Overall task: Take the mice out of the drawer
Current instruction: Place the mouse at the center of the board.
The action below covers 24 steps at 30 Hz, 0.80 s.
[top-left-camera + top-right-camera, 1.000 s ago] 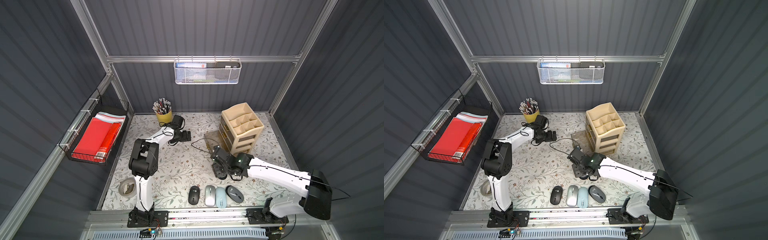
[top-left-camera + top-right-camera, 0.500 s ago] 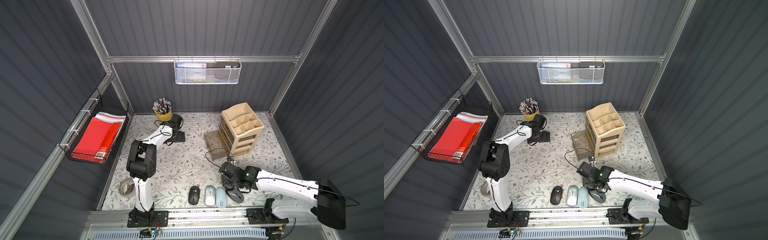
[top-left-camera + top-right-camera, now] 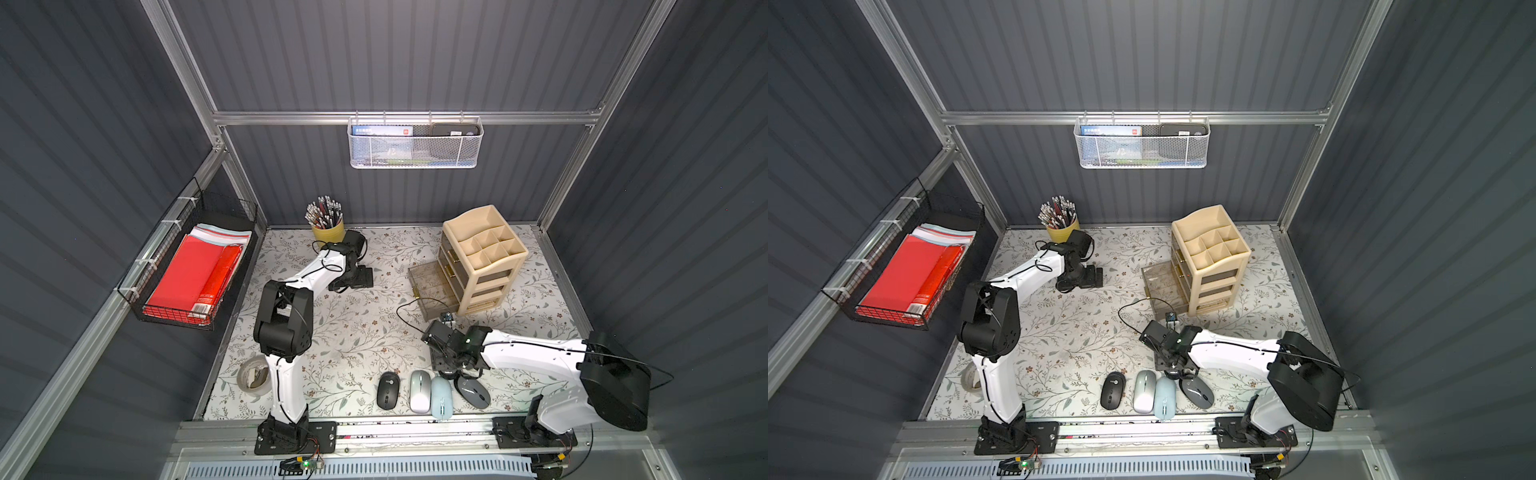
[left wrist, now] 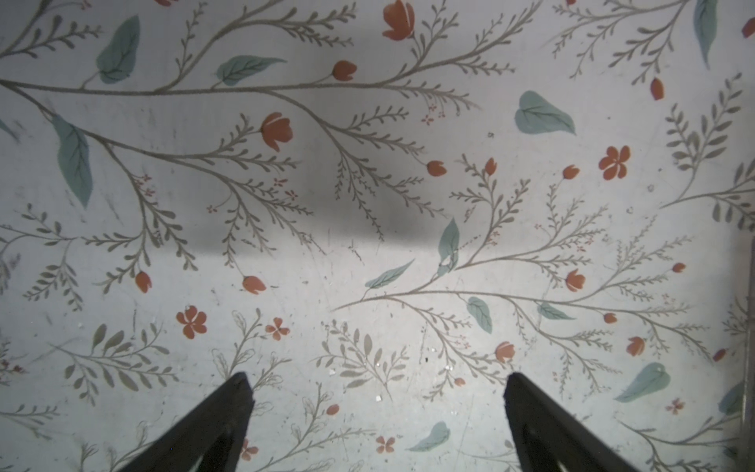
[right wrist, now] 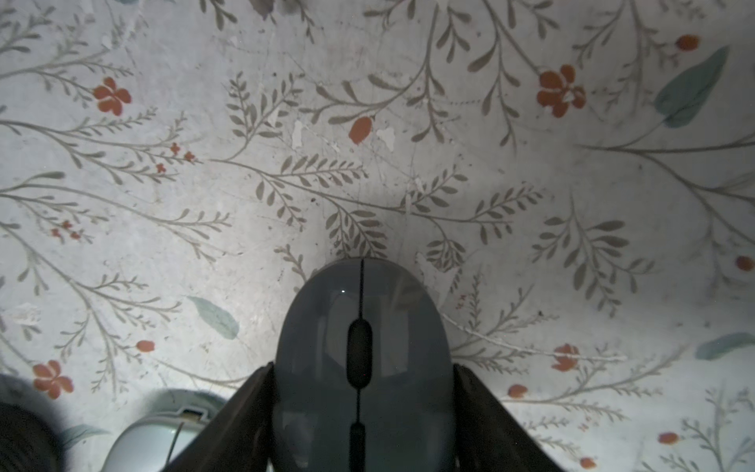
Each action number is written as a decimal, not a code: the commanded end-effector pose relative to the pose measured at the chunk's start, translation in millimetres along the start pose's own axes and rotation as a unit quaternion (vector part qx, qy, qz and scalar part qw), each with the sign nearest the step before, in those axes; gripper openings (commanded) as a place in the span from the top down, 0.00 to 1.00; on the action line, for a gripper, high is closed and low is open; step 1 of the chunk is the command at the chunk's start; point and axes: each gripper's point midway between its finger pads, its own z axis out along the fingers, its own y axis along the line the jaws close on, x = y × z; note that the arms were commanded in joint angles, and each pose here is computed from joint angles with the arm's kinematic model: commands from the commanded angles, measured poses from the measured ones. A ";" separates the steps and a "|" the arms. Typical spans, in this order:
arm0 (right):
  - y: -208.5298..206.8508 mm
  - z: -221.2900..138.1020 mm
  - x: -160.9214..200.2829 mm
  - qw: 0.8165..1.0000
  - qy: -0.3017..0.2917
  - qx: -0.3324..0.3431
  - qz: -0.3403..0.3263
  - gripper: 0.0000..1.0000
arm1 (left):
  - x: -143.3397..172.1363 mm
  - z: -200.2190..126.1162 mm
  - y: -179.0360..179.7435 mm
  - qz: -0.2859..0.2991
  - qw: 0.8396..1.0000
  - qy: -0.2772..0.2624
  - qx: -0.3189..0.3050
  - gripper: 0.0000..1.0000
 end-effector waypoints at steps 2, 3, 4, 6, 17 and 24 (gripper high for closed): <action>-5.6 3.9 -5.9 1.000 -0.005 0.016 0.003 0.29 | -12.3 -21.4 -10.6 -0.004 0.998 -0.036 0.043 0.01; -5.9 4.0 -7.7 1.000 -0.005 0.017 0.004 0.28 | -19.3 -29.5 -13.8 -0.007 0.997 -0.059 0.055 0.01; -6.6 2.7 -10.5 1.000 -0.009 0.020 0.004 0.27 | -28.6 -40.6 -16.7 -0.013 0.994 -0.091 0.067 0.01; -6.6 0.1 -15.6 1.000 -0.016 0.019 0.003 0.21 | -37.9 -61.1 -17.9 -0.022 0.986 -0.140 0.085 0.01; 24.9 -59.8 -65.5 0.993 -0.096 -0.050 -0.036 0.08 | -79.2 -218.3 24.5 -0.070 0.871 -0.479 0.088 0.01; 27.3 -109.2 -97.0 0.980 -0.178 -0.082 -0.038 0.01 | -72.7 -269.5 49.7 -0.077 0.797 -0.596 0.065 0.01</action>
